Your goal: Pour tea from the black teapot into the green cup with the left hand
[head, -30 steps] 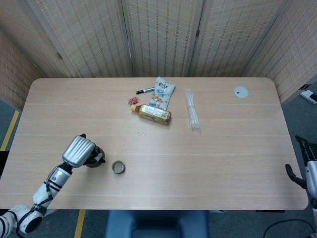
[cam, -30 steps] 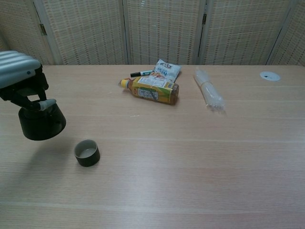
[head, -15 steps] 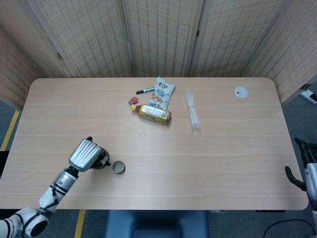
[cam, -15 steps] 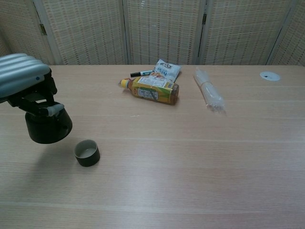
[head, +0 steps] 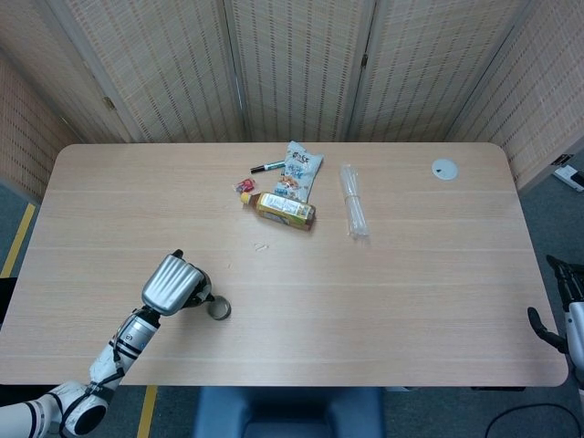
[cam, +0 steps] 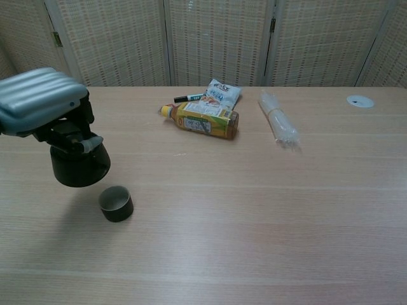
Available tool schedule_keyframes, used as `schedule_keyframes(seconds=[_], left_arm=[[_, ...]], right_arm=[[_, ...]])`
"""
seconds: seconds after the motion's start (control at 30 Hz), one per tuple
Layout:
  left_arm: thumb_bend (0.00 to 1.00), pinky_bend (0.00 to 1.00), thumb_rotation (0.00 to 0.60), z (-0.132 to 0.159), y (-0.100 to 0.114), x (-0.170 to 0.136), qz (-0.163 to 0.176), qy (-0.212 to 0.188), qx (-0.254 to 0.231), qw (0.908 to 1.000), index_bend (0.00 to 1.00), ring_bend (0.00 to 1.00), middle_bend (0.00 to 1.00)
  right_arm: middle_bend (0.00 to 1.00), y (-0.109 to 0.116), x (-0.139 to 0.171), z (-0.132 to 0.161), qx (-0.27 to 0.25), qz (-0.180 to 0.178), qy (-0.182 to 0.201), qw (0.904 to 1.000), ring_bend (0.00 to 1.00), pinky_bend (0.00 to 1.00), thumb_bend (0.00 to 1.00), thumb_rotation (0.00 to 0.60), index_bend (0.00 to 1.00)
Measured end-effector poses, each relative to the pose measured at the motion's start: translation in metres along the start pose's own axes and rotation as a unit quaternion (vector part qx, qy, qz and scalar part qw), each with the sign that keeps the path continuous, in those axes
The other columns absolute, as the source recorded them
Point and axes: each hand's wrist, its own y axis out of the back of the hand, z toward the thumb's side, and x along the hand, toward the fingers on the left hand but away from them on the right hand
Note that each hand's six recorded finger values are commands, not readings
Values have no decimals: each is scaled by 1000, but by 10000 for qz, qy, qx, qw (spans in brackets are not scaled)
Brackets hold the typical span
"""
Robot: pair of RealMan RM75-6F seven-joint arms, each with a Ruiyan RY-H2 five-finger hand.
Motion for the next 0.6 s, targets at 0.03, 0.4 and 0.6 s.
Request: schedule_keyframes(seconds=[0.03,0.4,0.6], left_arm=[[457,592,466,1,0,1,18,-1,40,10000,1000,932,1000],[462,592,483,15,-1,4,182,-46,556,9983,1000,936,1000],[469,592,514,16,-10,0,140,-130,993,9949,1000,937,1000]], right_arm=[[188,0,0,-1,-3,3,-5,10000,245,0,376,600,76],[188,-2,0,-3,-33,9,-26,10000,247,0,376,600,76],[188,-2,0,-4,-38,6,-39,10000,247,0,376,600,76]])
